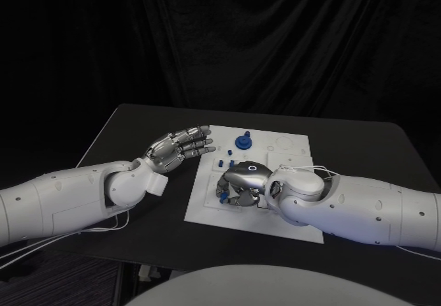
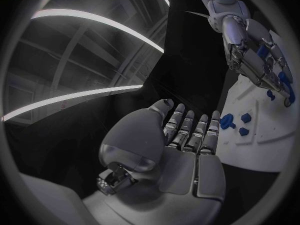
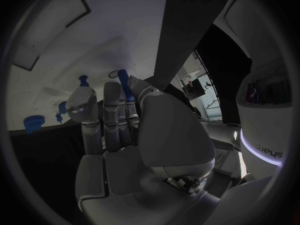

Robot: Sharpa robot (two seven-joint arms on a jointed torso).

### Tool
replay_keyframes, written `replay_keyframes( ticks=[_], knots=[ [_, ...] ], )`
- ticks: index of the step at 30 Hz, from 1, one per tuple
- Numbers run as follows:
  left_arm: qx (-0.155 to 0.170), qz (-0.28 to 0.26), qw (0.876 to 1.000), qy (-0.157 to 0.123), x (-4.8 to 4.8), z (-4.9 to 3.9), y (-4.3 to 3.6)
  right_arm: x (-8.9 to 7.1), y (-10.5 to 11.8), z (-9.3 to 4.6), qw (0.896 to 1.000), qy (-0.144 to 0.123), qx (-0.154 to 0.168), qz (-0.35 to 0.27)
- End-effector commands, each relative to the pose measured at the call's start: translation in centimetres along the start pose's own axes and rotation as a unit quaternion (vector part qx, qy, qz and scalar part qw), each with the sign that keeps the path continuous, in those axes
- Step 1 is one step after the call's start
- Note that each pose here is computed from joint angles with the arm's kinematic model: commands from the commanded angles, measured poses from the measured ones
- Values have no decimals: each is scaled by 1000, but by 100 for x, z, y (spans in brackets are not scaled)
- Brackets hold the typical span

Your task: Assemble the parts on the task board

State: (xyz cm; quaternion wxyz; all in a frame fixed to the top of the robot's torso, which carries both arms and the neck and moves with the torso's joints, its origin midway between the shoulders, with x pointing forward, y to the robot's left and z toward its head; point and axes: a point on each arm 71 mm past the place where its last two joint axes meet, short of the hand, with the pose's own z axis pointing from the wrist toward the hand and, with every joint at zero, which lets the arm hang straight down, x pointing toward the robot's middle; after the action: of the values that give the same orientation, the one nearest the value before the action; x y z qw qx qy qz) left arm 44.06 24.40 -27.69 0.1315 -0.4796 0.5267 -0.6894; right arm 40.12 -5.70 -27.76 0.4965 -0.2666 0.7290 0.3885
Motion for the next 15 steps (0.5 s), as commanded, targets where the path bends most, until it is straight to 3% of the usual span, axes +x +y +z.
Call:
replay_keyframes(
  ticks=[1, 15],
  knots=[
    [2, -4, 1000, 7, 16, 5, 5, 52, -25, -5, 1000, 3, 8, -19],
    [0, -6, 1000, 9, 20, 14, 18, 44, -36, 1, 1000, -14, 10, -22]
  ],
)
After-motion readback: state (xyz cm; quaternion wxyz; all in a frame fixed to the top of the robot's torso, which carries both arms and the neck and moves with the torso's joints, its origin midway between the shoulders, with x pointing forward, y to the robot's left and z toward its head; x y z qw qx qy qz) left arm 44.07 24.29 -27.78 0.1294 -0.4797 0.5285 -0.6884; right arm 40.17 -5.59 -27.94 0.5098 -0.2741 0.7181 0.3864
